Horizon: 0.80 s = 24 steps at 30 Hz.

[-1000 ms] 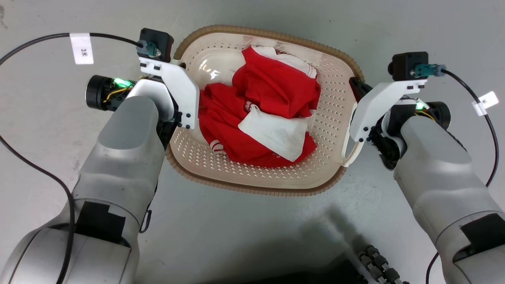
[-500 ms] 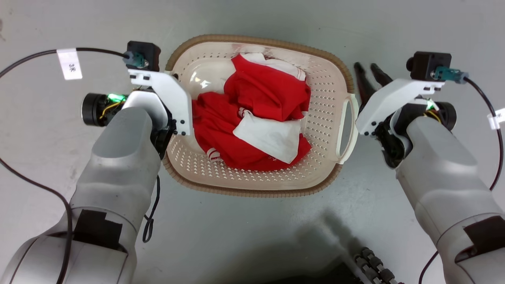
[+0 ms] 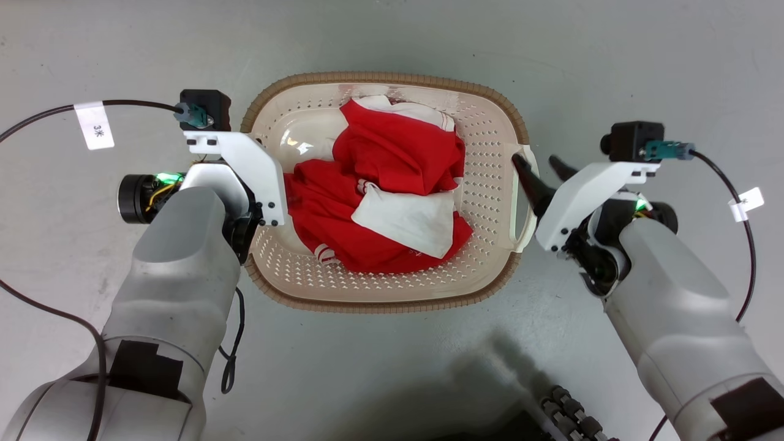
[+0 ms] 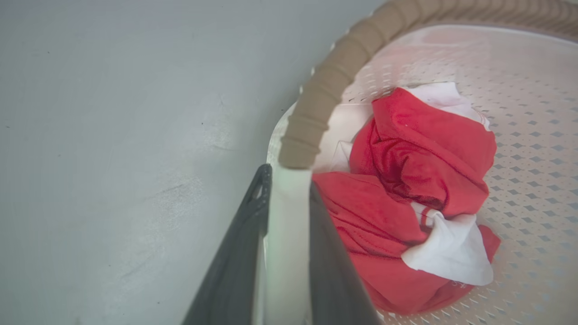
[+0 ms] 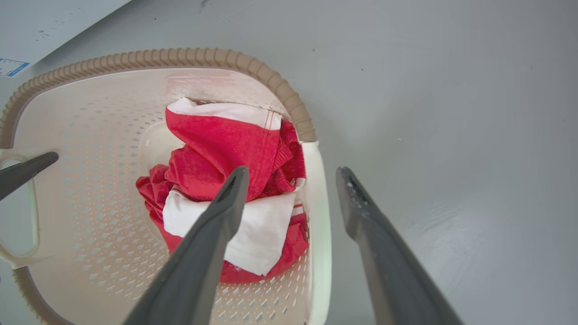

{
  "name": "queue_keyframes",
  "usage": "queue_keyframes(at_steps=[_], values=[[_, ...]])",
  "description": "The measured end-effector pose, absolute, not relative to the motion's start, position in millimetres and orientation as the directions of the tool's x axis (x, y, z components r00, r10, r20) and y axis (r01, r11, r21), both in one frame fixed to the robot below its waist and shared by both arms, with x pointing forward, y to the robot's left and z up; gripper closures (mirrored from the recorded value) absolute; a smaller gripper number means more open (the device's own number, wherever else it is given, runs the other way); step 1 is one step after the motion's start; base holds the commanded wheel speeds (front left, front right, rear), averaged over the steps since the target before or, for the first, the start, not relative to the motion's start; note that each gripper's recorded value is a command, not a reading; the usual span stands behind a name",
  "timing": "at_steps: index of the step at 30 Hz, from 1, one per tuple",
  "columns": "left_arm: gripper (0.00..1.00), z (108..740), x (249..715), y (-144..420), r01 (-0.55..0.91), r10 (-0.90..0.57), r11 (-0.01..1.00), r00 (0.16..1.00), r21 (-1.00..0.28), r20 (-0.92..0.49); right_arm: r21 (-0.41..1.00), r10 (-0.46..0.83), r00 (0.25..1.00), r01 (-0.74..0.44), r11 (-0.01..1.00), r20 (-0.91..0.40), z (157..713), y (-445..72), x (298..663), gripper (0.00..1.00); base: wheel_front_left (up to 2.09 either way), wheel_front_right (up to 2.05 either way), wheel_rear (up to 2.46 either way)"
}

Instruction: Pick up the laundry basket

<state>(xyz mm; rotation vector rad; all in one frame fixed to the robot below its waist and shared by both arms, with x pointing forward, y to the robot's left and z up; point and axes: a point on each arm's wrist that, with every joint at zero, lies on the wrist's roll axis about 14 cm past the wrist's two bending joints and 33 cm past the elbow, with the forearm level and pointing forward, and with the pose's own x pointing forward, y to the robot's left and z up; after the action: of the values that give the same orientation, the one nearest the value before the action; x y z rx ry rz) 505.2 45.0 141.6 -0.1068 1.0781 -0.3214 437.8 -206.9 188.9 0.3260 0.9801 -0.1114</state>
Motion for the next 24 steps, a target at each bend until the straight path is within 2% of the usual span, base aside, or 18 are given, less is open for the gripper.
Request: queue_keyframes(at_steps=[10, 17, 24], values=[[1.00, 140, 502, 47, 0.190, -0.304, 0.951, 0.422, -0.244, -0.854, 0.267, 0.157, 0.399, 0.236, 0.934, -0.903, 176, -191, 399, 0.00, 0.00, 0.00, 0.00], [1.00, 133, 501, 50, 0.188, -0.298, 0.953, 0.415, -0.239, -0.860, 0.259, 0.170, 0.328, 0.249, 0.933, -0.929, 162, -186, 387, 0.00, 0.00, 0.00, 0.00], [1.00, 128, 502, 53, 0.184, -0.293, 0.954, 0.411, -0.237, -0.863, 0.246, 0.166, 0.288, 0.268, 0.931, -0.943, 152, -180, 388, 0.00, 0.00, 0.00, 0.00]])
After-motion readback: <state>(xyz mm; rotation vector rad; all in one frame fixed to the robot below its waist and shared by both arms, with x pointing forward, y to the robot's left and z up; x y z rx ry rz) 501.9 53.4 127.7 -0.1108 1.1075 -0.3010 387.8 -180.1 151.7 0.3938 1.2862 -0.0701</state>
